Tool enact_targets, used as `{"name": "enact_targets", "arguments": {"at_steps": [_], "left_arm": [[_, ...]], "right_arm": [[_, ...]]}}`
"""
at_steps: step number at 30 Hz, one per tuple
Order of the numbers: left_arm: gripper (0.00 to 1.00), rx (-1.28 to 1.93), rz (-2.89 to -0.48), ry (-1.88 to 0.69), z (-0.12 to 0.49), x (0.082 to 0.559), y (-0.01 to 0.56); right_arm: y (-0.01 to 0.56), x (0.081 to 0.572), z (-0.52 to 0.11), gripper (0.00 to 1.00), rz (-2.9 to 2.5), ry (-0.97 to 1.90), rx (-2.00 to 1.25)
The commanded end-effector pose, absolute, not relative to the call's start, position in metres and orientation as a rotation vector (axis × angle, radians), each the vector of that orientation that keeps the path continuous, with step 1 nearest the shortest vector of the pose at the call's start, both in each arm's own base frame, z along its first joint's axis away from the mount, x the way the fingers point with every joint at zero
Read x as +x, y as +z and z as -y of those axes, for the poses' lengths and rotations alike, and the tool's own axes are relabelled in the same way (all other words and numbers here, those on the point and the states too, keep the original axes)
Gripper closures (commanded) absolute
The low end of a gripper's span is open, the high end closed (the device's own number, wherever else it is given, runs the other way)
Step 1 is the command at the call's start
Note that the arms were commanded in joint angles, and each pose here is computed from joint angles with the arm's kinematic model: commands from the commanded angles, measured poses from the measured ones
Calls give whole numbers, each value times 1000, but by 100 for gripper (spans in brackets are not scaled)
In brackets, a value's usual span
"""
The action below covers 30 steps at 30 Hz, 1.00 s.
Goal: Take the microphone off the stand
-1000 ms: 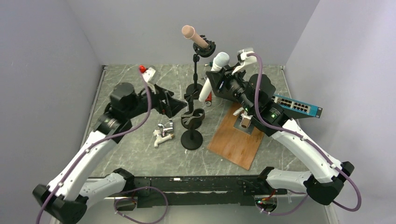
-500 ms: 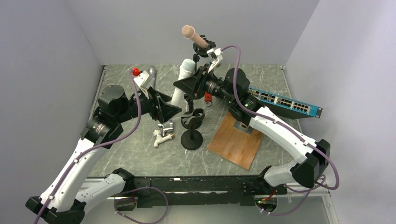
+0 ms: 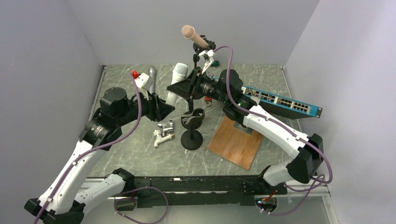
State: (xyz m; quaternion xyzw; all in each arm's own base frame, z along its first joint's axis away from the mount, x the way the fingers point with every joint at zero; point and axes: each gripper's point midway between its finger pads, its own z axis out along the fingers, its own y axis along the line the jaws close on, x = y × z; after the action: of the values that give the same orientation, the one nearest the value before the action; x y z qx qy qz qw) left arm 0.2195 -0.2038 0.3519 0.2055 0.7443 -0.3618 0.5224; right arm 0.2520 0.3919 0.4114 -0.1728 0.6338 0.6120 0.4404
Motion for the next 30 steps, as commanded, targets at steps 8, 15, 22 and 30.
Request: {"name": "enact_targets", "arguments": {"at_steps": [8, 15, 22, 30], "left_arm": [[62, 448, -1752, -853, 204, 230, 364], [100, 373, -1802, -722, 188, 246, 356], [100, 210, -1898, -509, 155, 269, 335], [100, 15, -2094, -284, 100, 313, 244]], "right_arm": [[423, 240, -399, 100, -1498, 1552, -492], [419, 241, -392, 35, -1498, 1479, -517], [416, 268, -358, 0, -1567, 1167, -432], [422, 284, -293, 0, -1537, 850, -288]]}}
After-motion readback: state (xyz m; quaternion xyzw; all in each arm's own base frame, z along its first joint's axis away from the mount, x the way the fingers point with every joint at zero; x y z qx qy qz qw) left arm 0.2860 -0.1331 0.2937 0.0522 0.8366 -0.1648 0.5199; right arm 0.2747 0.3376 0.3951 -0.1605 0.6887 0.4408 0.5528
